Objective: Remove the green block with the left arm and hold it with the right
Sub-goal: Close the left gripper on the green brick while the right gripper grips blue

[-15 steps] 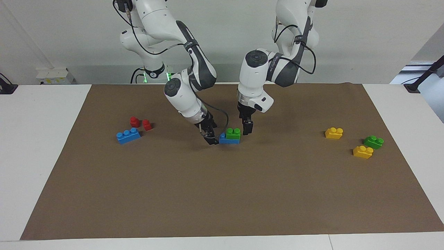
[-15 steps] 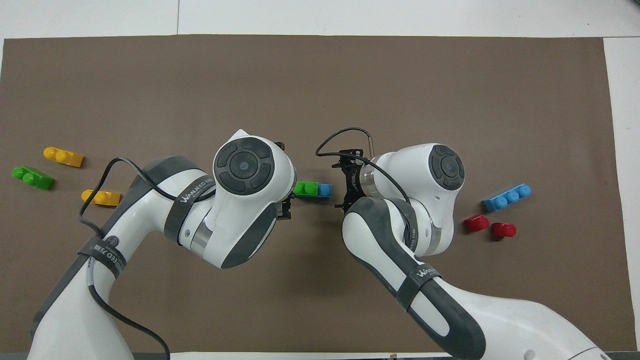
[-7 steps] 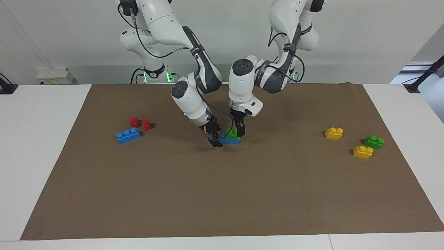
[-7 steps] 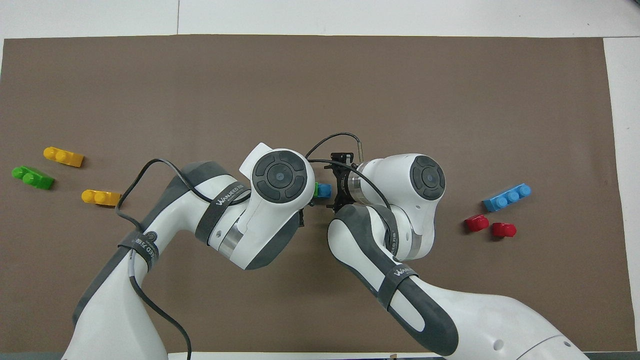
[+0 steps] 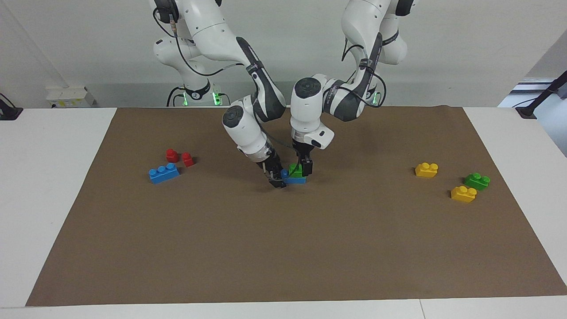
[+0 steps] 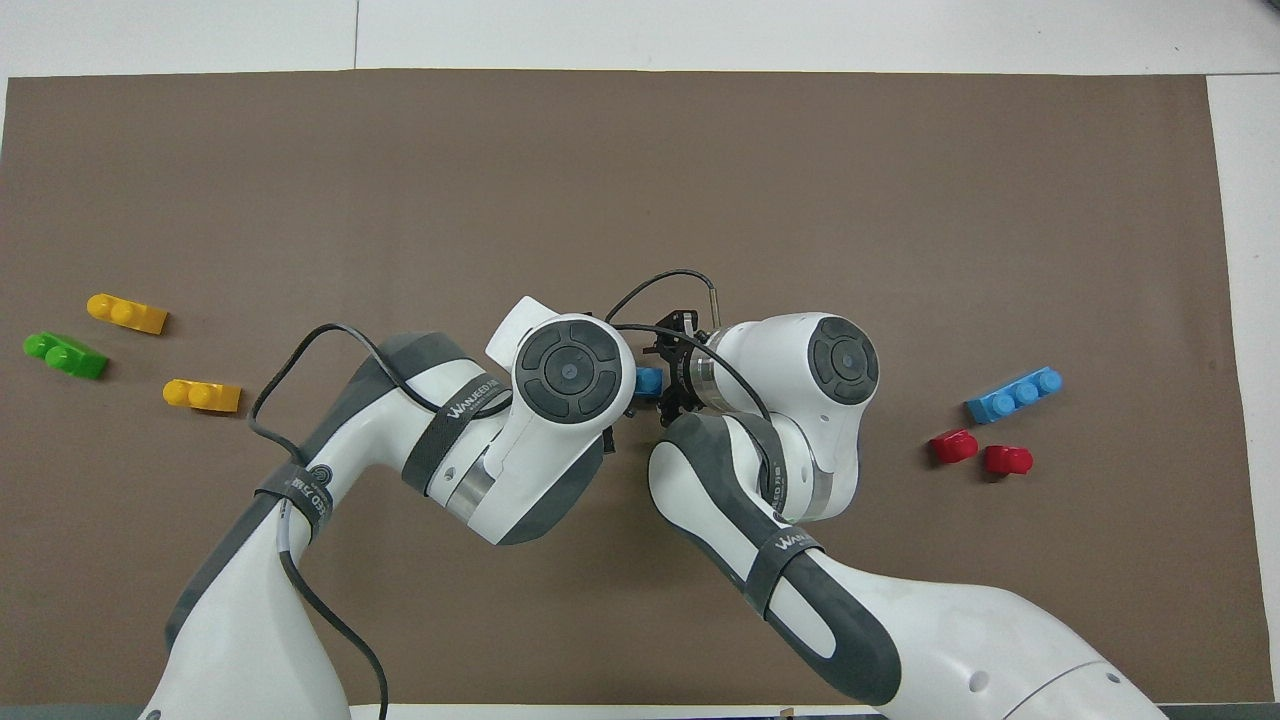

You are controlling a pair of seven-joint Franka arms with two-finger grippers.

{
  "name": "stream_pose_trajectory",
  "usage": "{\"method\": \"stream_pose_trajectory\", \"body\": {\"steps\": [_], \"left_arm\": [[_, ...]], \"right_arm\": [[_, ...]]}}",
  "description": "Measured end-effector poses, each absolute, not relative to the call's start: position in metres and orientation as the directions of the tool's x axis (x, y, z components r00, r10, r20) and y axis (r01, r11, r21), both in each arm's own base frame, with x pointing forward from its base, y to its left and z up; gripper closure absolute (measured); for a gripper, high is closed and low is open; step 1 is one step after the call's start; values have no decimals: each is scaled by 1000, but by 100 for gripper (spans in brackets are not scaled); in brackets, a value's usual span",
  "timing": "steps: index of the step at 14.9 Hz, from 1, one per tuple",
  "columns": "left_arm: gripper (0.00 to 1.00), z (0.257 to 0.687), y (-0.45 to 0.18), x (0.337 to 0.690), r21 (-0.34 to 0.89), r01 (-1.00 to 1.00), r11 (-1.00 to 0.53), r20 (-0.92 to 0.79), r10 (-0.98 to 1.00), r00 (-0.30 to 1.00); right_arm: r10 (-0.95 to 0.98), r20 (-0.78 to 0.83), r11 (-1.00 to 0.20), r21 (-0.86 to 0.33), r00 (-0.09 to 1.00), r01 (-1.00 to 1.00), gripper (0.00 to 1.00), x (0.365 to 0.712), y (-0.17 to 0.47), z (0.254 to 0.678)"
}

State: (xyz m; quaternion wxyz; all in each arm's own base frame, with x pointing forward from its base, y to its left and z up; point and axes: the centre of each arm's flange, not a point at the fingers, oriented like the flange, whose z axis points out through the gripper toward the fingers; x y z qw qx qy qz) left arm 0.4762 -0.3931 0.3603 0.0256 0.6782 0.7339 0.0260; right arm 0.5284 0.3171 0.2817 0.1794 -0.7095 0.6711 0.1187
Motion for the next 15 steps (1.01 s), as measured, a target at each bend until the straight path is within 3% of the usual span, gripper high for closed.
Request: {"method": "stream_pose_trajectory", "body": {"steps": [2, 9, 11, 15], "left_arm": [[0, 360, -394, 477, 79, 994, 80, -9, 997, -80], [0, 355, -394, 477, 88, 993, 81, -20, 997, -80], [5, 352, -393, 476, 89, 993, 77, -16, 997, -76], [51, 350, -392, 476, 106, 993, 53, 3, 999, -53]], "right_arm": [[-909, -408, -51, -103, 89, -993, 65, 528, 317, 282], [-908, -406, -63, -108, 102, -992, 65, 528, 317, 282], [-908, -406, -62, -108, 101, -992, 65, 529, 317, 282], [-909, -405, -61, -109, 100, -992, 65, 529, 316, 282]]}}
